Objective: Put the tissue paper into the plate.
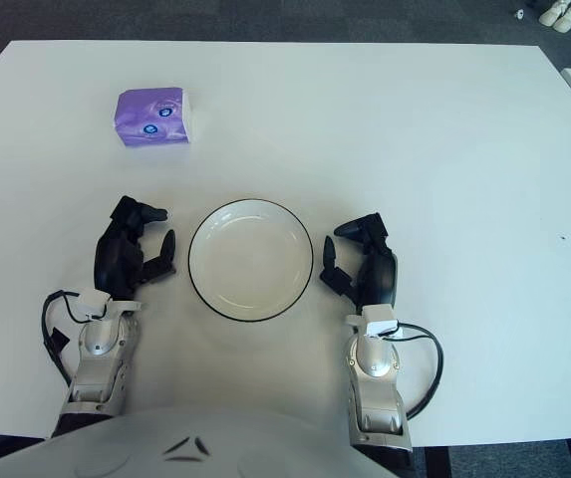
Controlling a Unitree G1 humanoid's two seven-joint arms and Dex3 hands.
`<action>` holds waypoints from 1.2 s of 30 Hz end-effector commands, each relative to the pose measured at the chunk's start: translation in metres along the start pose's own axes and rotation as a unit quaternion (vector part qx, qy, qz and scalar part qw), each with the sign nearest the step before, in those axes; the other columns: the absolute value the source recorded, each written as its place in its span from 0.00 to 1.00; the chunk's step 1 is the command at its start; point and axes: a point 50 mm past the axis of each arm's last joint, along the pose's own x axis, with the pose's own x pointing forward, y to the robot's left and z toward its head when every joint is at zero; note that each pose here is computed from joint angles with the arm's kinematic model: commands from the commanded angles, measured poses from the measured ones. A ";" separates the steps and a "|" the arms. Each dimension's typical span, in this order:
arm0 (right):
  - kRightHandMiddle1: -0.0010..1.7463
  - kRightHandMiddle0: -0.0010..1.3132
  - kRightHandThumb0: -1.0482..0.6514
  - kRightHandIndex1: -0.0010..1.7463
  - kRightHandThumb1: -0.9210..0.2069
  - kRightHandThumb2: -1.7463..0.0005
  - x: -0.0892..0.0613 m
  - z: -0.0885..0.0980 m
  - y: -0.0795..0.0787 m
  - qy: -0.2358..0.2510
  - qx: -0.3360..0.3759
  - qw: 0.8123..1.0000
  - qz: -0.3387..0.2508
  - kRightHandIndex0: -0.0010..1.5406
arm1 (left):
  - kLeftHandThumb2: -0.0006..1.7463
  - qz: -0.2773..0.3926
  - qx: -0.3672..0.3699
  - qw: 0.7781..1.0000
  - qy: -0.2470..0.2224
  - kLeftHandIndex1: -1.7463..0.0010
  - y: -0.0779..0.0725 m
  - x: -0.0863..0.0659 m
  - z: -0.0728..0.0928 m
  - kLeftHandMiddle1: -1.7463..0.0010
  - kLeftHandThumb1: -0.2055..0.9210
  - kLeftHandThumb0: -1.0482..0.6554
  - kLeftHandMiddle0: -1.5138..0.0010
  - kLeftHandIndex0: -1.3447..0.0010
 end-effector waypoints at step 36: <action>1.00 0.28 0.39 0.88 0.25 0.47 -0.011 -0.025 0.000 0.060 -0.013 0.998 -0.001 0.32 | 0.66 -0.005 0.373 0.901 -0.223 0.00 0.029 0.015 0.067 0.04 0.59 0.61 0.64 0.79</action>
